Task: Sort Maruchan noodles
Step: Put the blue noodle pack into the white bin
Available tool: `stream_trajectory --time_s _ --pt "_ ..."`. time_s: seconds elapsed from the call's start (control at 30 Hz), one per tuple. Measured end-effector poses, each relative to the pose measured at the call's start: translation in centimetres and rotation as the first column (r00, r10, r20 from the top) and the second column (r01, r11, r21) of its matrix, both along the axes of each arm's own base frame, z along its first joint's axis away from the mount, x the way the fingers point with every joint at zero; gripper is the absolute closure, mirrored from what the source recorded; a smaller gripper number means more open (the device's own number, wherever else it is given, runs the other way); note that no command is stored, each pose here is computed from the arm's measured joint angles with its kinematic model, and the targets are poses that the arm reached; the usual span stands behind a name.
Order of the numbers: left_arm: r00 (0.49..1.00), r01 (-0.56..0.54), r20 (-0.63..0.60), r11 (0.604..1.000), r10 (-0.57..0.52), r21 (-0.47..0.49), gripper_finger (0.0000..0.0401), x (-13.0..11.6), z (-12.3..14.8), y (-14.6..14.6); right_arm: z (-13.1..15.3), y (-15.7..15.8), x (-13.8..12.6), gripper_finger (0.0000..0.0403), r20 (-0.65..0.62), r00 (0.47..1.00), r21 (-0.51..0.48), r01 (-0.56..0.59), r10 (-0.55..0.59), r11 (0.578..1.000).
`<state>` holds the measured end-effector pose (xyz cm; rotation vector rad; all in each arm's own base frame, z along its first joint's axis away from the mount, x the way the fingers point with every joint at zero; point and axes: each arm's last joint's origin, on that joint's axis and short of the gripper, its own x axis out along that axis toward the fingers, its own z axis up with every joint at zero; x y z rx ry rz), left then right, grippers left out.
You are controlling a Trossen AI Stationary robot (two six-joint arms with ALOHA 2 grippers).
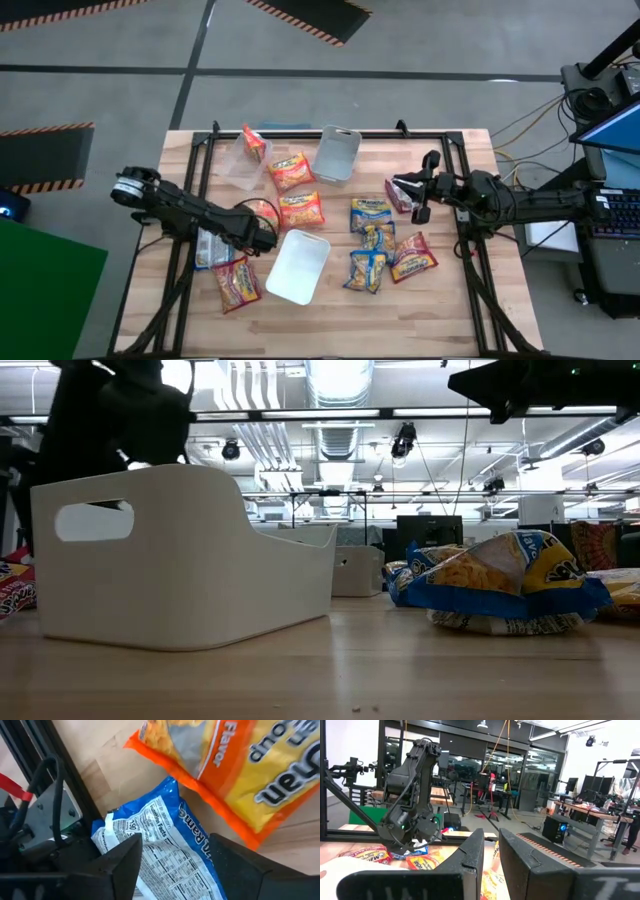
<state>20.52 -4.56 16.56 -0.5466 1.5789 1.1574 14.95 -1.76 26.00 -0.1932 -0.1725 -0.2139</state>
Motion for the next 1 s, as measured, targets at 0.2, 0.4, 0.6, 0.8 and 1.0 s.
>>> stream_trajectory --time_s 0.2,0.4,0.6,0.8,1.0 --pt "1.0 -0.014 0.021 1.0 0.014 0.022 0.019 -1.1 -1.9 -0.4 0.0 0.0 0.0 0.0355 -0.001 1.0 -0.005 0.001 -0.001 1.0" --pt "0.999 -0.008 0.043 1.0 0.007 0.027 0.0199 -1.9 -3.3 -0.6 0.0 0.0 0.0 0.0355 -0.001 1.0 -0.007 0.001 -0.001 1.0" --pt "0.999 0.021 0.026 0.999 -0.022 0.036 0.0251 -2.3 -3.3 -1.0 0.0 0.0 0.0 0.0355 -0.002 1.0 -0.012 0.002 -0.002 1.0" --pt "0.999 0.042 0.027 0.999 -0.043 0.012 0.0351 -2.1 -3.2 -1.1 0.0 0.0 0.0 0.0355 -0.002 1.0 -0.015 0.003 -0.003 1.0" --pt "0.995 0.101 -0.014 0.995 -0.101 -0.002 0.0394 -1.8 -2.1 -1.2 0.0 0.0 0.0 0.0355 -0.002 1.0 -0.018 0.003 -0.003 1.0"
